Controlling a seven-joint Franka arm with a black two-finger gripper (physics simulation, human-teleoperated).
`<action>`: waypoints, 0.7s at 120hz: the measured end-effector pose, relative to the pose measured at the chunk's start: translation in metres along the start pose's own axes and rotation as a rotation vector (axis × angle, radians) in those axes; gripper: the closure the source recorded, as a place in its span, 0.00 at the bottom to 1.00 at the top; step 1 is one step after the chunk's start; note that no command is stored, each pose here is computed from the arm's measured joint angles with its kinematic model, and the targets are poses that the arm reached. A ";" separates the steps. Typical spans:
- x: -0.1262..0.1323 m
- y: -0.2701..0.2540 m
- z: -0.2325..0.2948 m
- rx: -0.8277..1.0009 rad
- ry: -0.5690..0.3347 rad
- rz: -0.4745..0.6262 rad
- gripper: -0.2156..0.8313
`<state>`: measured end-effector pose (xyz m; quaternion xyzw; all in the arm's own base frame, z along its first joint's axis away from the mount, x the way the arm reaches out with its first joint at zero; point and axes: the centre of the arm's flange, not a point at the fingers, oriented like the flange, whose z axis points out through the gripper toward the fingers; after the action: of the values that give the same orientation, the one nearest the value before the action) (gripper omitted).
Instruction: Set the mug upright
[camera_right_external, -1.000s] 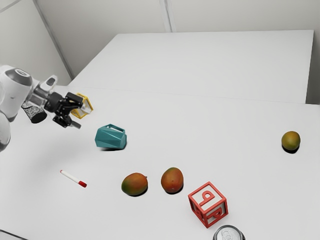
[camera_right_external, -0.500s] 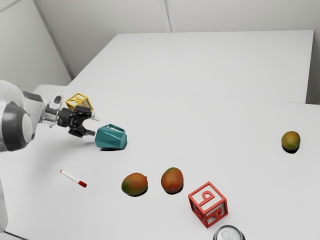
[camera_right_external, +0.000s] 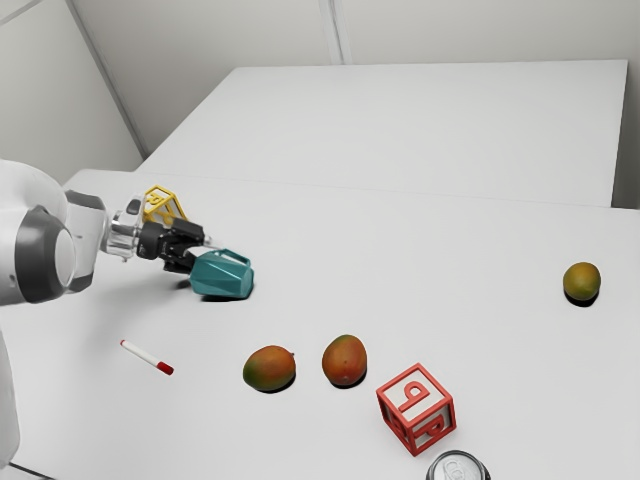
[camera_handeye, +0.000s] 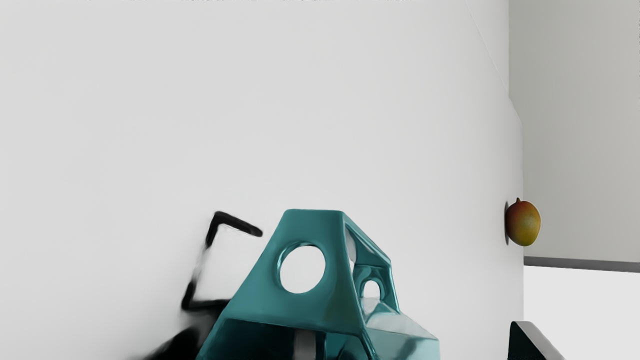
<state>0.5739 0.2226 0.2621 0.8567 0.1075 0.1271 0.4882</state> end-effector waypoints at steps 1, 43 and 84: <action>0.000 0.000 0.000 0.000 0.000 0.001 0.49; -0.001 0.000 0.002 -0.011 0.006 0.018 0.89; 0.014 0.065 0.000 -0.077 -0.010 0.127 0.95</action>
<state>0.5914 0.1948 0.3196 0.8431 0.0453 0.1576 0.5122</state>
